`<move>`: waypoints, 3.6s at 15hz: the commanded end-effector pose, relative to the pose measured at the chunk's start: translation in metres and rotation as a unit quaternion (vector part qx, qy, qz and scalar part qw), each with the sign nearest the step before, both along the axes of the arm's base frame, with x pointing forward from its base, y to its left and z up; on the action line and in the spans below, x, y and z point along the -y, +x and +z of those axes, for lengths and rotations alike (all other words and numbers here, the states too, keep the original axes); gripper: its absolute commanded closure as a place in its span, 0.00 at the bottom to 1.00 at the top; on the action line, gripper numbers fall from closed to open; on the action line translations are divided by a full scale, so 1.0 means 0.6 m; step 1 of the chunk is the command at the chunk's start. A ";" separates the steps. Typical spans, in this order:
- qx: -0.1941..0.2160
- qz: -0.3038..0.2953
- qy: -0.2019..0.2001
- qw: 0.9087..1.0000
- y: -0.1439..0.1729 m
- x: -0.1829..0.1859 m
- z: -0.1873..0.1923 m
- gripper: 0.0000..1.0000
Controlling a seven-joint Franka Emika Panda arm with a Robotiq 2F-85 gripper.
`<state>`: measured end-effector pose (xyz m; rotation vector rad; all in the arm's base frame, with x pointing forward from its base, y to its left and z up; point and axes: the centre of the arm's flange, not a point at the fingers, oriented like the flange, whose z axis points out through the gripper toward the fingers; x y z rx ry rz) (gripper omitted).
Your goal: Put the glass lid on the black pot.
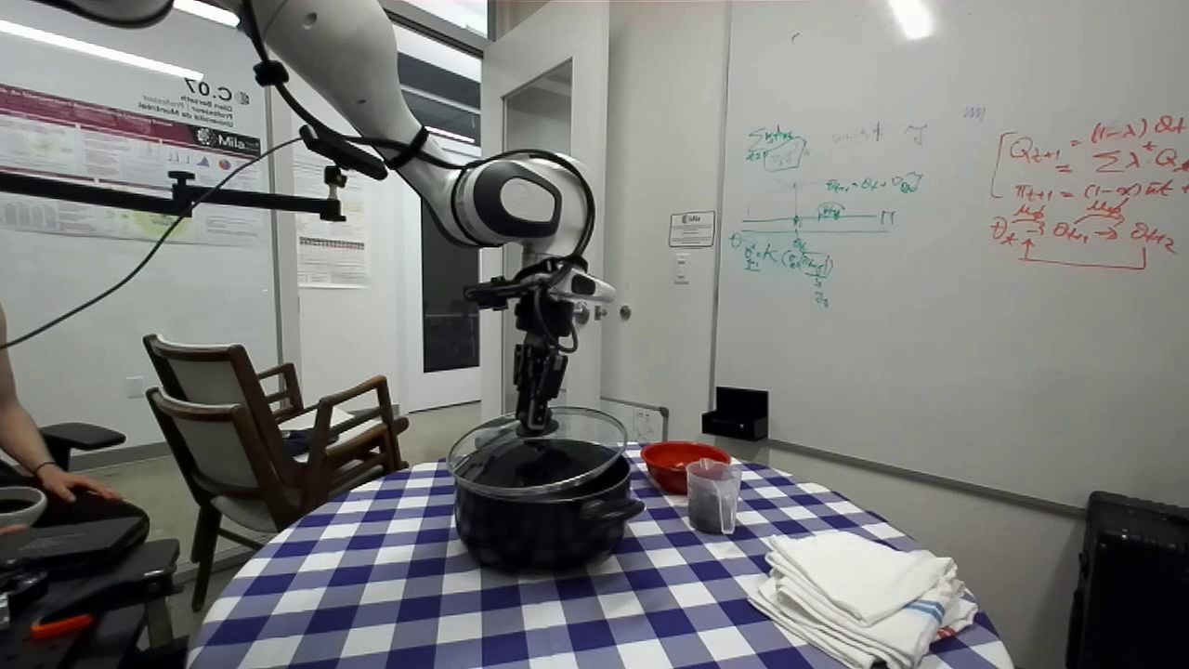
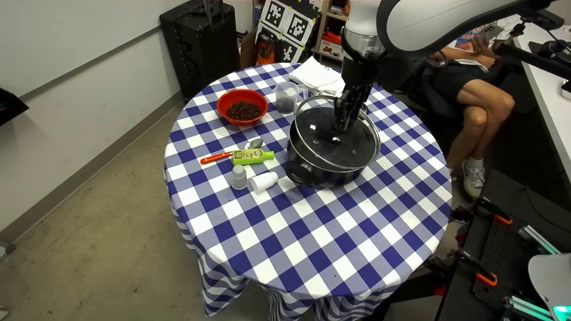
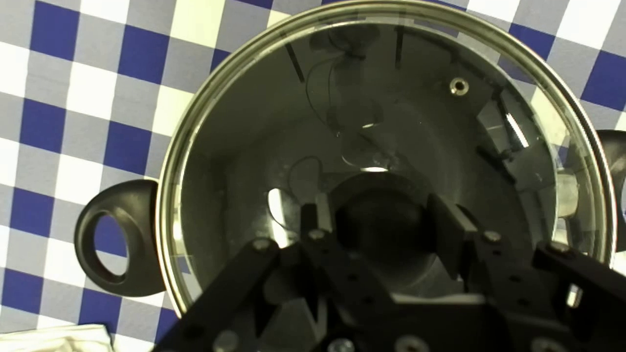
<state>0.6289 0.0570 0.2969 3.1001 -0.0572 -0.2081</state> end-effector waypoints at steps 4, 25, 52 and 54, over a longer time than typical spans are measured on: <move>0.003 0.009 0.009 1.000 0.008 -0.004 0.014 0.75; 0.022 0.007 0.011 1.000 0.043 0.001 0.032 0.75; -0.010 0.011 0.006 1.000 0.015 -0.001 0.004 0.75; -0.010 0.013 0.007 1.000 0.017 -0.005 0.005 0.75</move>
